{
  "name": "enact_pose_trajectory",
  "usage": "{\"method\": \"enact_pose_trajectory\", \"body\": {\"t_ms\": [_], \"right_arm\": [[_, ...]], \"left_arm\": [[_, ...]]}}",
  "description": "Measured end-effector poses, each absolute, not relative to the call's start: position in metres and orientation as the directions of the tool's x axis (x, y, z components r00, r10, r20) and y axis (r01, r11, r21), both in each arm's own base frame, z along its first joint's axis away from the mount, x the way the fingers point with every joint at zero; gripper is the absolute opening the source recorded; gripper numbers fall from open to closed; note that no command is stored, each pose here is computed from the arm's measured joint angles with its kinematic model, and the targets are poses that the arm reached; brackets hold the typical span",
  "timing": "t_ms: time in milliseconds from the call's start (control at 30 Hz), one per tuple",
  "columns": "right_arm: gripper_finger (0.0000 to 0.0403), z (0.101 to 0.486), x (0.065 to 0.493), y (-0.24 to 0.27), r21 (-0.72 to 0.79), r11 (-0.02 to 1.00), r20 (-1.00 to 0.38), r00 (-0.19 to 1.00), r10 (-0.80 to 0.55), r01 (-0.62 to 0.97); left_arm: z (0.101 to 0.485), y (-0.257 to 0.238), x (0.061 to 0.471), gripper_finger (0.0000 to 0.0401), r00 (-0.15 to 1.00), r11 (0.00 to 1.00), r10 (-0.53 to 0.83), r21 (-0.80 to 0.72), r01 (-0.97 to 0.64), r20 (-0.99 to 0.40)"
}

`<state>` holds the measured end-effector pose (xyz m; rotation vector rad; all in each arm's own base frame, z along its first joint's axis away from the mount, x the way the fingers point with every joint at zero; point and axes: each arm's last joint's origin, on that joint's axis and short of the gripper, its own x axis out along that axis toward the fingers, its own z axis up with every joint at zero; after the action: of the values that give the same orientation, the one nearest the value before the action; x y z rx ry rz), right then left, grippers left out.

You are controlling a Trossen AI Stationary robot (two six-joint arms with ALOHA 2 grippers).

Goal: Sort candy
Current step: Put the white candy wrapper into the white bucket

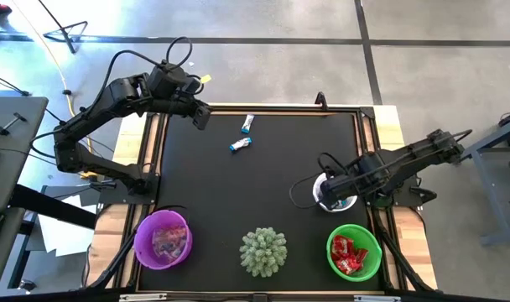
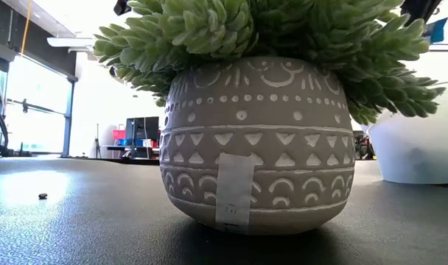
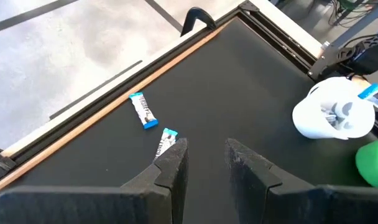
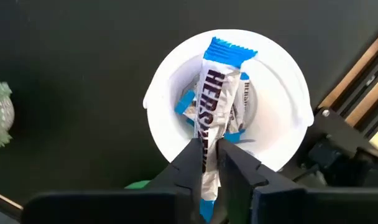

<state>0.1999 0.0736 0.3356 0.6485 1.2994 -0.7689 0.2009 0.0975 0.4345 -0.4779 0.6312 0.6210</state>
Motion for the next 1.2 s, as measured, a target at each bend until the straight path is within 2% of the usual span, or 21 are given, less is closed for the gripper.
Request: {"method": "enact_pose_trajectory", "body": {"t_ms": [300, 500, 667, 900, 1200], "right_arm": [[0.0119, 0.336, 0.199, 0.074, -0.002, 0.645, -0.990, 0.089, -0.108, 0.764], [0.0135, 0.336, 0.202, 0.073, 0.021, 0.606, -0.986, 0.117, -0.119, 0.795], [0.0133, 0.338, 0.213, 0.064, 0.086, 0.583, -0.974, 0.192, -0.123, 0.808], [0.0133, 0.342, 0.240, 0.033, 0.205, 0.535, -0.900, 0.373, -0.227, 0.820], [0.0133, 0.323, 0.319, -0.029, 0.367, 0.549, -0.747, 0.590, -0.306, 0.751]], "left_arm": [[0.434, 0.091, 0.204, 0.0090, 0.651, 0.738, 0.362, -0.222, -0.637, -0.667], [0.434, 0.088, 0.205, 0.0090, 0.656, 0.749, 0.352, -0.220, -0.625, -0.667], [0.434, 0.088, 0.205, 0.0090, 0.653, 0.778, 0.352, -0.179, -0.602, -0.671], [0.434, 0.091, 0.204, 0.0090, 0.639, 0.812, 0.377, -0.092, -0.576, -0.670], [0.434, 0.095, 0.201, 0.0090, 0.580, 0.833, 0.476, 0.127, -0.538, -0.661]]}}
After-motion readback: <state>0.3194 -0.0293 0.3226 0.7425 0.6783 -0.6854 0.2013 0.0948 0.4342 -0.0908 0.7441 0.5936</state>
